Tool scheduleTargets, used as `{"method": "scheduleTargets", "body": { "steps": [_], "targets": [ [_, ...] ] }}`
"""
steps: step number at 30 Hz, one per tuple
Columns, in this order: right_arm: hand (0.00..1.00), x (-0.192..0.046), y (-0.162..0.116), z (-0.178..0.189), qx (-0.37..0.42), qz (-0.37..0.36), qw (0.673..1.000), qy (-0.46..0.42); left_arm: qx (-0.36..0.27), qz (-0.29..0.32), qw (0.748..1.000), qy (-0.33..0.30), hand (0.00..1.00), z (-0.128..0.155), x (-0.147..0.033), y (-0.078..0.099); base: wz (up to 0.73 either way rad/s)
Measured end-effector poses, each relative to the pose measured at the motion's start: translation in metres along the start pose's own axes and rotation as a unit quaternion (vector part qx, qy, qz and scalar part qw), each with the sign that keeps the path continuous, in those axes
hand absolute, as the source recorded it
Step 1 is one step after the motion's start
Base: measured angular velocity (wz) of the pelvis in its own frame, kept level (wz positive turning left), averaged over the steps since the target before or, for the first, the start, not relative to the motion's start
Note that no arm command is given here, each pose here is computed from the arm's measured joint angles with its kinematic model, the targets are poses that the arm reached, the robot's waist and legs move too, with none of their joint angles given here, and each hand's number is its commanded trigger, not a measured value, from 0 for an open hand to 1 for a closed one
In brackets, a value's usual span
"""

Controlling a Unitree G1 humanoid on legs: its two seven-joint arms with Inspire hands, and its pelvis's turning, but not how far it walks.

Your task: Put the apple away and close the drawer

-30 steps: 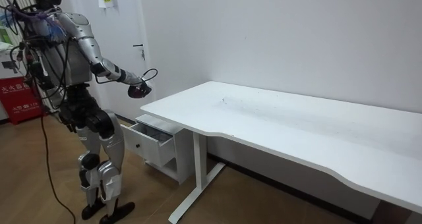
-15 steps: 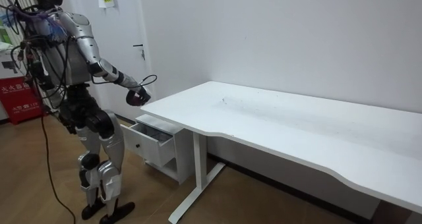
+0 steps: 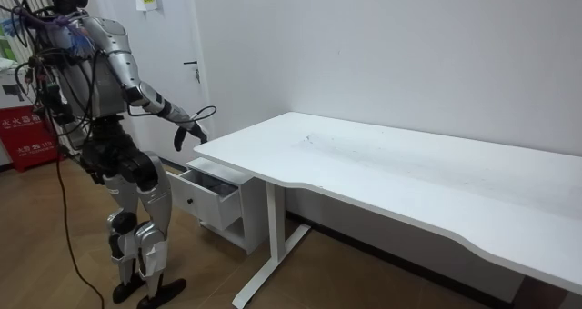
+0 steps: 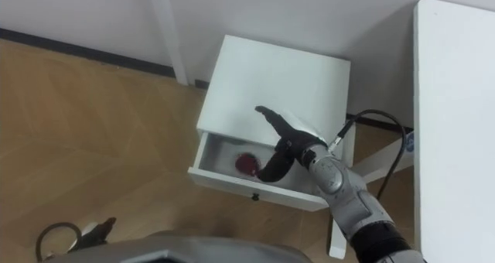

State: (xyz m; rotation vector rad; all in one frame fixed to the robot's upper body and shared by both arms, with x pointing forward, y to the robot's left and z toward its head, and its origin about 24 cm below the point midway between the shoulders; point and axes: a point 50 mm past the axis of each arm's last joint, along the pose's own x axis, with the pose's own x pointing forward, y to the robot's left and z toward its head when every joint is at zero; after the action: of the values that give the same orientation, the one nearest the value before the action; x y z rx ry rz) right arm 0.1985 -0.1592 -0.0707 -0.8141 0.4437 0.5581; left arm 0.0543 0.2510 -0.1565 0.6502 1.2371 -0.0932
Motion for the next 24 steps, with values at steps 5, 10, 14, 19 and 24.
{"method": "scheduleTargets", "body": {
  "steps": [5, 10, 14, 19, 24],
  "targets": [
    [0.0, -0.001, 0.002, -0.001, -0.002, 0.002, 1.0, 0.003, 0.001, 0.0, 1.0, 0.002, 0.0, -0.002, -0.001, -0.002, 0.0],
    [0.0, -0.001, 0.002, -0.001, -0.001, 0.002, 1.0, 0.003, 0.001, 0.005, 1.0, 0.002, 0.0, -0.002, -0.001, -0.002, 0.0],
    [0.0, -0.002, 0.005, -0.012, 0.006, 0.005, 1.0, 0.019, 0.0, 0.008, 1.0, -0.005, 0.0, 0.001, -0.001, -0.002, 0.0],
    [0.0, -0.007, 0.012, -0.039, 0.054, 0.002, 0.996, 0.069, -0.003, 0.007, 1.0, -0.003, 0.0, -0.002, -0.002, -0.005, -0.02],
    [0.0, -0.029, 0.023, -0.086, 0.126, -0.035, 0.977, 0.171, -0.022, 0.015, 1.0, 0.002, 0.0, -0.008, -0.004, -0.008, 0.04]
  ]
}}
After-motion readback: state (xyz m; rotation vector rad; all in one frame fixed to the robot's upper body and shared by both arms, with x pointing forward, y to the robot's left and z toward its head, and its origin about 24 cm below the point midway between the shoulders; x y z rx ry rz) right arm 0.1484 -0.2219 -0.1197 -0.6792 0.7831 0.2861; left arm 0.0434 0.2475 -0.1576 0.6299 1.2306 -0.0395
